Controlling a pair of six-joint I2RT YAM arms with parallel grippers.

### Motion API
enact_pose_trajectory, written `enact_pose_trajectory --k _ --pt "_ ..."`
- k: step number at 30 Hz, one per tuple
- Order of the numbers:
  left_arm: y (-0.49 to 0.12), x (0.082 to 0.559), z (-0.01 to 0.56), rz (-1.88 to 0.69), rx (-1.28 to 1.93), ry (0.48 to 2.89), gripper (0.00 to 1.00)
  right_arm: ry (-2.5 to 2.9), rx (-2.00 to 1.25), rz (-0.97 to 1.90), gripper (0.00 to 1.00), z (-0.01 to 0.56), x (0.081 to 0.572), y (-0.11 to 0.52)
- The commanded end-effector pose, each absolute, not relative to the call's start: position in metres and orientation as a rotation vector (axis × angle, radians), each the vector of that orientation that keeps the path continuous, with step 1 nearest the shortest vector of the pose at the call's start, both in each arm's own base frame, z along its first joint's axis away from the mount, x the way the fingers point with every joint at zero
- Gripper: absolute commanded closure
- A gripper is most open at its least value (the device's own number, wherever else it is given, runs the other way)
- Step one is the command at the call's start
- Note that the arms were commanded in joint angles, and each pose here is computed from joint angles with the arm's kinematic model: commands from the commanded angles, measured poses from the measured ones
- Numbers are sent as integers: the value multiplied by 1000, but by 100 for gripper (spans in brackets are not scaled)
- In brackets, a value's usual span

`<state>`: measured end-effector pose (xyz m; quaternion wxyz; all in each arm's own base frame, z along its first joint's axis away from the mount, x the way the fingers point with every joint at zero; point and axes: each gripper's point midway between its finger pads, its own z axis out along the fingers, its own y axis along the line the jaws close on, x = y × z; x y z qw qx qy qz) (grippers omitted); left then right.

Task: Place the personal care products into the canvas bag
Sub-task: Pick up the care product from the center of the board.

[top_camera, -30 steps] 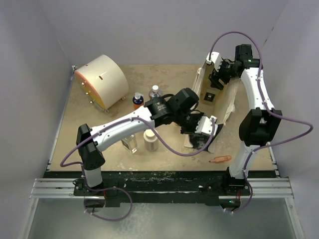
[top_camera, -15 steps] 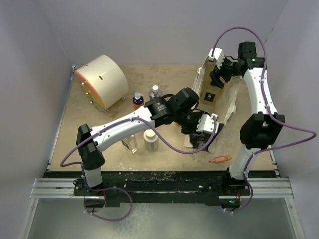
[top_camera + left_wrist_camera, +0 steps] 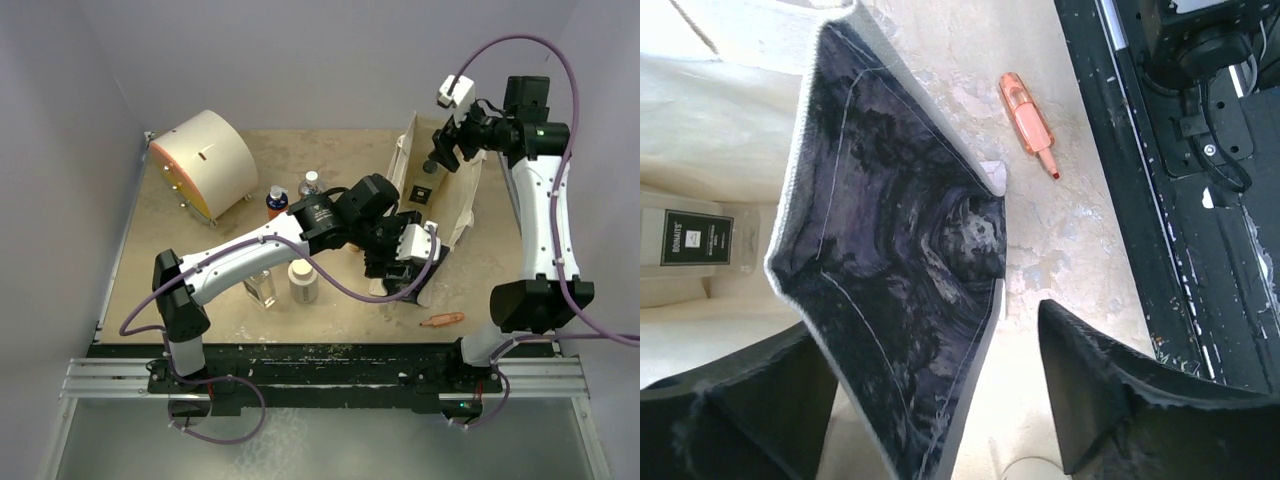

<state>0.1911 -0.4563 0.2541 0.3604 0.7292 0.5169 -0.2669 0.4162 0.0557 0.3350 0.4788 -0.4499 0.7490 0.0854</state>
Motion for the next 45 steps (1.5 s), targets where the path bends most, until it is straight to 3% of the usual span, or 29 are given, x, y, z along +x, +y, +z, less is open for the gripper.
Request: enact_pose_trajectory --k 1,6,11,22,34,45 --pt "-447 181 332 -718 1750 1215 18 1785 -935 202 23 383 402 59" --pt "-428 179 362 -688 1701 1182 7 1697 -873 263 22 420 382 80" --pt "-390 193 387 -675 1634 1182 4 1621 -953 285 23 432 364 126" --pt "-238 299 415 -292 1217 1428 1 1457 -1151 478 22 431 327 208" --pt "-89 367 429 34 624 1622 1 1459 -1576 650 22 322 267 307" --pt "-71 364 422 24 606 1623 1 1525 -1813 672 21 216 224 355"
